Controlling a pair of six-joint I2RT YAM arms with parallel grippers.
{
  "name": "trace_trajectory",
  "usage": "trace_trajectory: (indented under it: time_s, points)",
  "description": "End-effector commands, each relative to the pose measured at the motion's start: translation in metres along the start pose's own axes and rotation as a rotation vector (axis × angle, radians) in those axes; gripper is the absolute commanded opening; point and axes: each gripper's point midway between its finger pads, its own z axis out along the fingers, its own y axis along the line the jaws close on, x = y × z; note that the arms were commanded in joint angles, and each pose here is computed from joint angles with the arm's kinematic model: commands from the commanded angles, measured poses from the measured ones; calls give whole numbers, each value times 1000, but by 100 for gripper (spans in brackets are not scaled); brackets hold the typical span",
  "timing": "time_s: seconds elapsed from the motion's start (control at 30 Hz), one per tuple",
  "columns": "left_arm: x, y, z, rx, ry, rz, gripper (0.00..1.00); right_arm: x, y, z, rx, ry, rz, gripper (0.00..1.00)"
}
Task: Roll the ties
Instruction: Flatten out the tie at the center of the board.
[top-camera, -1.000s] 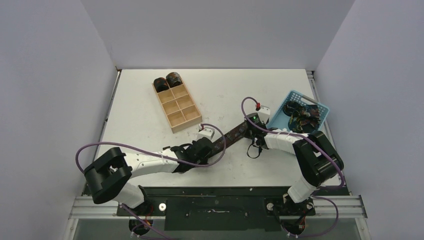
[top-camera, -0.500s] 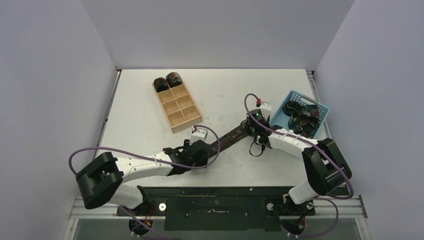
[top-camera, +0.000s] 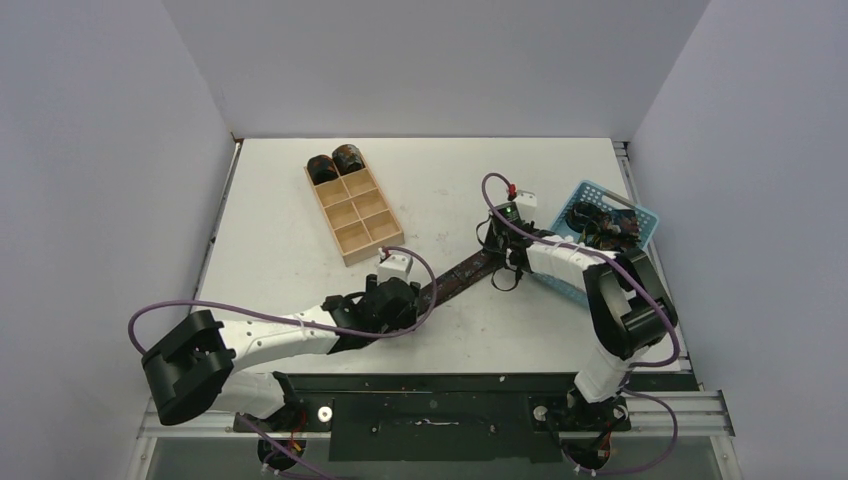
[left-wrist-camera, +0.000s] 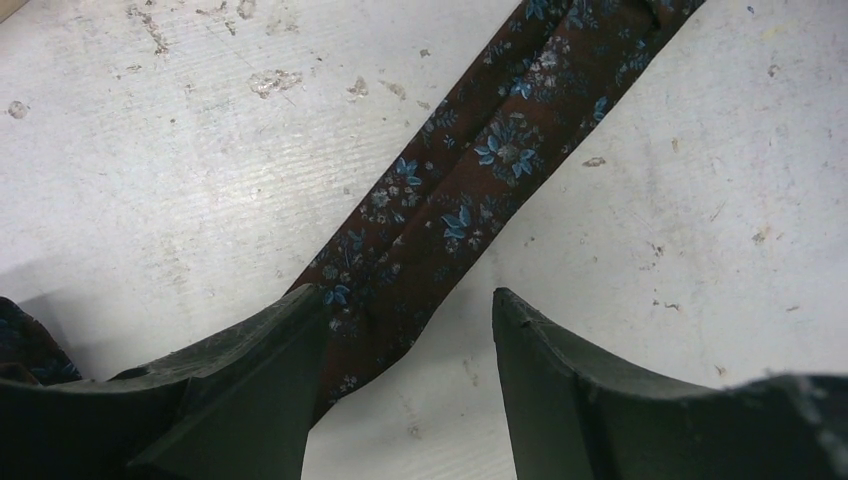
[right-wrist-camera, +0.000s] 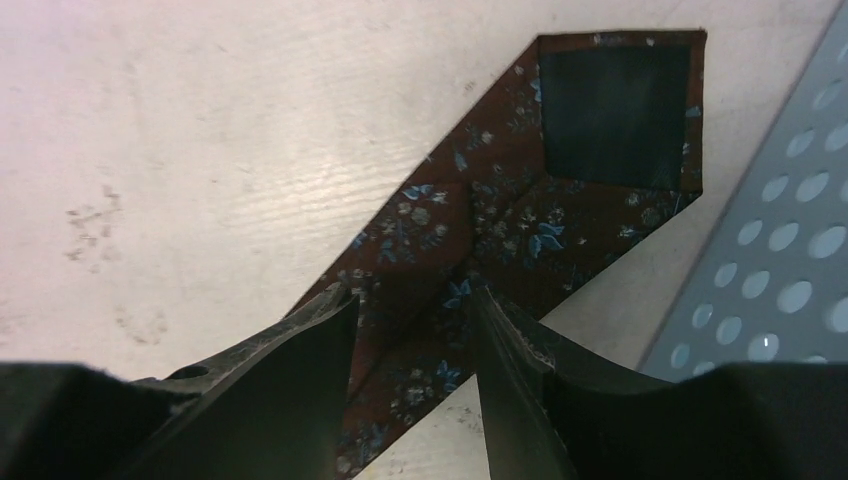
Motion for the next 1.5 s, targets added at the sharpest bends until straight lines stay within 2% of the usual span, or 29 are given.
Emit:
trace_trajectory:
  time_s: [0.0, 0.23, 0.57, 0.63, 0.8, 0.93, 1.03, 1.2, 1.47]
  points:
    - [-7, 5, 6, 6, -53, -46, 58, -10, -3, 12, 35, -18, -3, 43]
    - [7, 34, 22, -47, -42, -108, 53, 5, -24, 17, 106, 8, 19, 15]
    - [22, 60, 28, -121, -12, -128, 52, 21, -38, 0, 104, 18, 49, 11]
    - [21, 63, 26, -127, -21, -137, 52, 20, -35, -6, 76, 8, 57, 14]
    - [8, 59, 15, -92, -56, -158, 52, -17, -19, -35, -14, -72, 70, 46]
    - [-3, 54, 1, -52, -82, -169, 54, -53, -15, -76, -46, -144, 72, 58]
    - [-10, 50, -9, -18, -106, -184, 56, -58, -29, -102, -28, -172, 72, 61]
    - [-10, 46, -18, 28, -124, -216, 58, -32, -73, -131, 45, -203, 122, 64]
    - [-5, 51, -32, 53, -138, -272, 58, 18, -110, -135, 88, -176, 236, 60]
